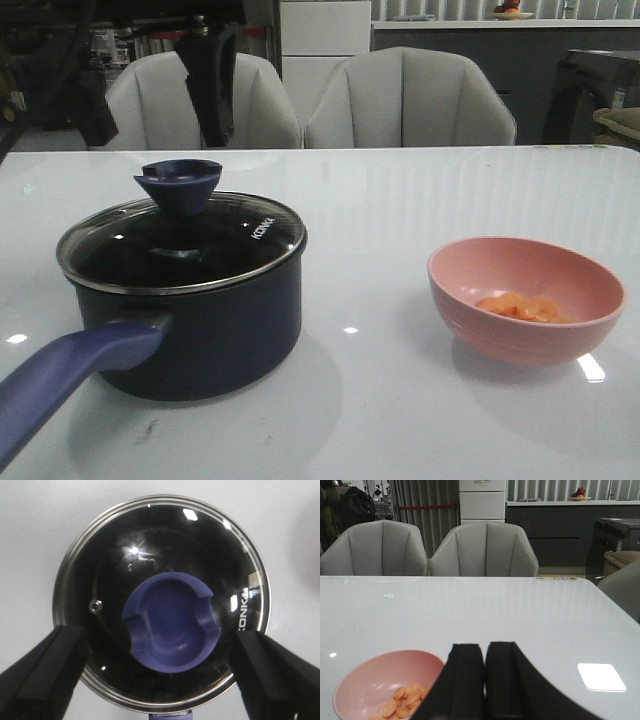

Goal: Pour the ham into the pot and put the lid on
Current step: 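Lower the left gripper onto the purple lid knob and grasp it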

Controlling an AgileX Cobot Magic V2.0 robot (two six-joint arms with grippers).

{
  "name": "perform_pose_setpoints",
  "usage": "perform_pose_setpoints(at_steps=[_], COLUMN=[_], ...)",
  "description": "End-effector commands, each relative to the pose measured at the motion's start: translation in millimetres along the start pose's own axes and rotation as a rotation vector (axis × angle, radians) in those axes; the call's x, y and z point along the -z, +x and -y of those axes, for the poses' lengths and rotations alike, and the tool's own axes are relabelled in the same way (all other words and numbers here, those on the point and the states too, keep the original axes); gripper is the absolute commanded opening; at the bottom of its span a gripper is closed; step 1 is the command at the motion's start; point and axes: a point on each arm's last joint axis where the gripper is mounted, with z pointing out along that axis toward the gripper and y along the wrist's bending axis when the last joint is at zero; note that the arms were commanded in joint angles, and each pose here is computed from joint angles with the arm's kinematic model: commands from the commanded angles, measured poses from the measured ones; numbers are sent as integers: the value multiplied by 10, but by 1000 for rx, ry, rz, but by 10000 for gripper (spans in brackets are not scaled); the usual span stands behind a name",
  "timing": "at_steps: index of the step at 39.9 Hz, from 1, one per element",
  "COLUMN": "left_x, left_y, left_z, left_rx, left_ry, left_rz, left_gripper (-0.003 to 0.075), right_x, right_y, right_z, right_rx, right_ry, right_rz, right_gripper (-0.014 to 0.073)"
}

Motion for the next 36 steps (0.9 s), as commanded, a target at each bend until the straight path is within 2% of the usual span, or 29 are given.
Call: perform_pose_setpoints(at_steps=[1,14,36], left_x=[188,-97,-338], left_y=[-79,-121,-153], left_z=[72,96,130], left_rx=[41,62,74], left_ry=[50,23,27], left_rz=[63,-26,-74], left_gripper=[619,619,619], right_x=[16,16,16], right_y=[-45,-45,-45], right_z=[-1,-1,-1], right_rx=[12,12,12], right_ry=[-1,-1,-1], right_rz=[85,85,85], right_gripper=[159,159,159])
